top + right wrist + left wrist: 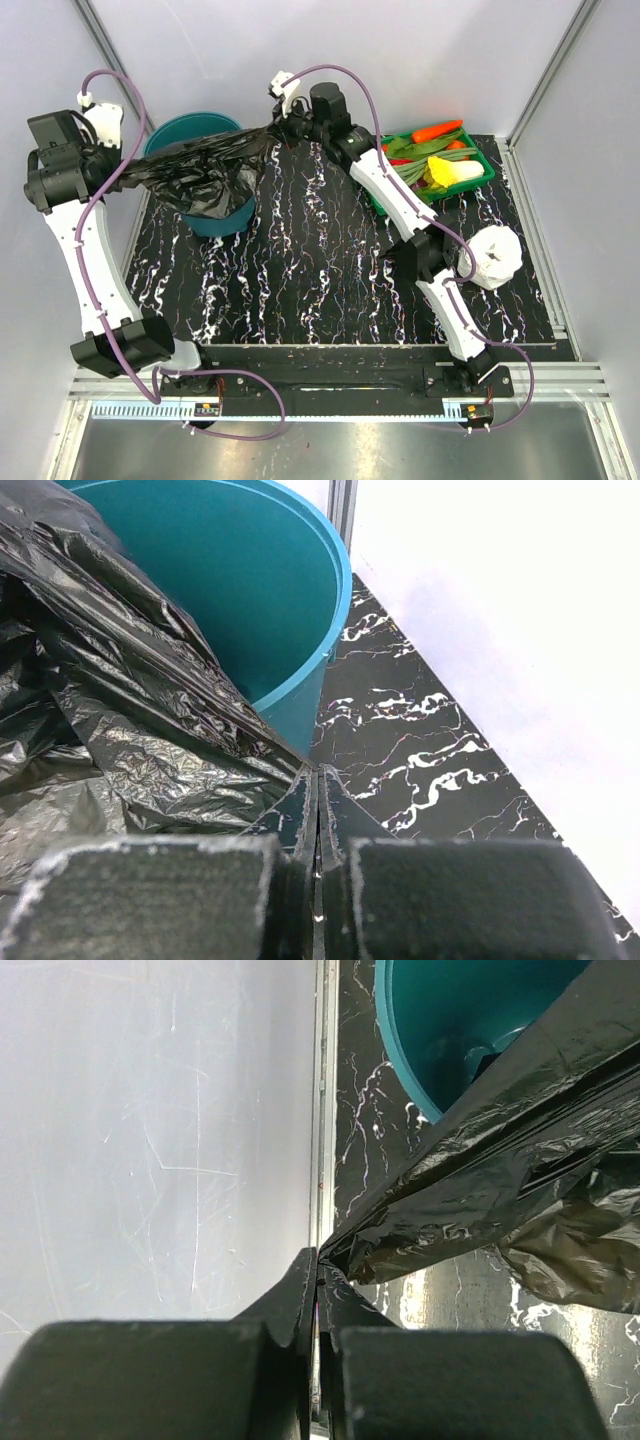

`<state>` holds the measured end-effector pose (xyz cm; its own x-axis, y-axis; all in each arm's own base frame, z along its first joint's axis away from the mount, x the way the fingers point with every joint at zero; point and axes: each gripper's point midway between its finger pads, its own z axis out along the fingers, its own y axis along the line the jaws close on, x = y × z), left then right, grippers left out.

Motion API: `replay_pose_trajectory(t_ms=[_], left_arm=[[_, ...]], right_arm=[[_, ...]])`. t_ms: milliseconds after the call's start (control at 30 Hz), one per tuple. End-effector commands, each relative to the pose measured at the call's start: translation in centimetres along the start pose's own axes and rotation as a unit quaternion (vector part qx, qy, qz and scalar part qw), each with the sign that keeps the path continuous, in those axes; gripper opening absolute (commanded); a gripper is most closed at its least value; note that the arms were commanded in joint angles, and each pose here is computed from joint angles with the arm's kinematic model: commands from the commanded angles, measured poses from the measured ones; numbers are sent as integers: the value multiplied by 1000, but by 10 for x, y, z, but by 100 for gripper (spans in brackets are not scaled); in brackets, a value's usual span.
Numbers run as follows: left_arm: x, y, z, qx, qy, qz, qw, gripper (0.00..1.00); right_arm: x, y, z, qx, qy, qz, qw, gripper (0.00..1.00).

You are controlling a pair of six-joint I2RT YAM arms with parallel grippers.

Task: Put the trash bags into the trash bin

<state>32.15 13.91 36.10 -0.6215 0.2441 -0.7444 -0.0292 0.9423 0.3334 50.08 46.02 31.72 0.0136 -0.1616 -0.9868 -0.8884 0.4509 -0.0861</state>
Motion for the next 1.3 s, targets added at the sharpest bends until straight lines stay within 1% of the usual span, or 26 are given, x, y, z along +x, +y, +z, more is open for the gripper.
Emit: replay_pose_trajectory(t_ms=[0, 267, 400, 533, 700, 833, 933, 1067, 1267], left_arm=[[9, 25, 15, -51, 18, 4, 999, 0], [7, 39, 46, -80, 13, -26, 996, 0], [14, 43, 63, -91, 18, -36, 995, 0], [18, 45, 82, -101, 9, -46, 994, 0], [29, 34, 105, -74, 25, -60, 995, 0], [43, 21, 113, -53, 35, -70, 996, 0], [45, 9, 114, -33, 20, -73, 997, 0], [43, -3, 115, -6, 6, -77, 997, 0], [34, -38, 122, 86, -34, -90, 992, 1]], right_arm=[[-16, -8, 11, 23, -42, -33, 998, 0], [-25, -9, 22, 25, -78, -45, 996, 1], [-28, -9, 26, 29, -92, -53, 994, 1], [-29, -12, 29, 37, -101, -64, 992, 1], [-22, -6, 36, 29, -99, -76, 992, 1], [-2, -8, 41, 31, -79, -73, 994, 1], [18, -11, 46, 36, -57, -73, 995, 0], [34, -6, 48, 25, -37, -67, 997, 0], [46, 3, 48, 6, -20, -50, 998, 0]])
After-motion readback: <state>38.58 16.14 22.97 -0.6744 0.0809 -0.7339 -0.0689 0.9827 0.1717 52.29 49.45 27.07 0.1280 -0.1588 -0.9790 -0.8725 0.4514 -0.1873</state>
